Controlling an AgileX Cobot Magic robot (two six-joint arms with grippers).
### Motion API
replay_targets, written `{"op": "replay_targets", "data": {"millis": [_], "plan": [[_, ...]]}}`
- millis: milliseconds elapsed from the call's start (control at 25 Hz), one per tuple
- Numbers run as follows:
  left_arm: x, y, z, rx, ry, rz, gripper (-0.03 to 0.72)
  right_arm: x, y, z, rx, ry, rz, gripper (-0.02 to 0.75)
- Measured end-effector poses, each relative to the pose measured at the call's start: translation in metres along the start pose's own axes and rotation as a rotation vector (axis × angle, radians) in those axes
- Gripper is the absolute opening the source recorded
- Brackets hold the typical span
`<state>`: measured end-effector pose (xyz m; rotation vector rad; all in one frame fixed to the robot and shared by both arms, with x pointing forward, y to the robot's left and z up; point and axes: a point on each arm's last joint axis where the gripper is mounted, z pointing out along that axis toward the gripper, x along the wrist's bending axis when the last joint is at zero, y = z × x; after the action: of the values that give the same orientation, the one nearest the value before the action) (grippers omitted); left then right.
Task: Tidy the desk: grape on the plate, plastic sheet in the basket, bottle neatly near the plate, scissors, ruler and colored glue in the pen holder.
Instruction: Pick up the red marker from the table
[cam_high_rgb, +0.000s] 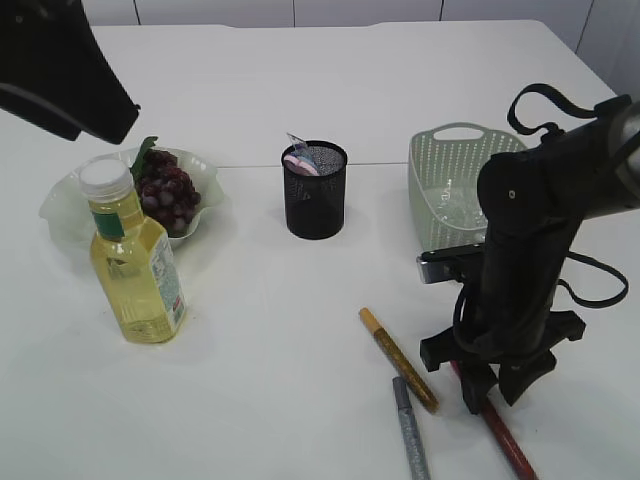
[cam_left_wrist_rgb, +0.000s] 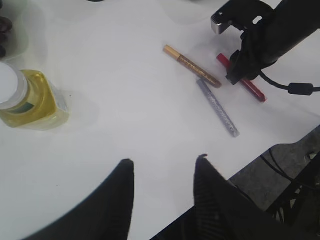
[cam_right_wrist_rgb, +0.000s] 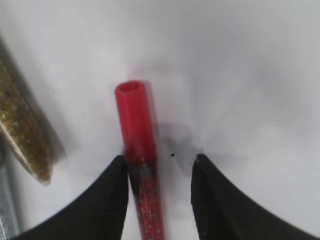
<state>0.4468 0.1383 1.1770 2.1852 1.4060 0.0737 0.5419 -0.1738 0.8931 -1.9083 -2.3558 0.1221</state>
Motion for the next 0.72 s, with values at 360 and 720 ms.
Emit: {"op": "replay_targets", "data": {"millis": [360,720], "plan": [[-0.0005,-0.0001,0.0000,0.001,-0.005,-0.002,0.297,0.0001,0.0017,0.0005,-0.017,0.001,-0.001,0.249],[-0.0013,-0.0002,0.0000,0.003,-0.014,-0.005,0.297,0.0000,0.0035,0.0044,-0.003,-0.003,0.000,0.246]]}}
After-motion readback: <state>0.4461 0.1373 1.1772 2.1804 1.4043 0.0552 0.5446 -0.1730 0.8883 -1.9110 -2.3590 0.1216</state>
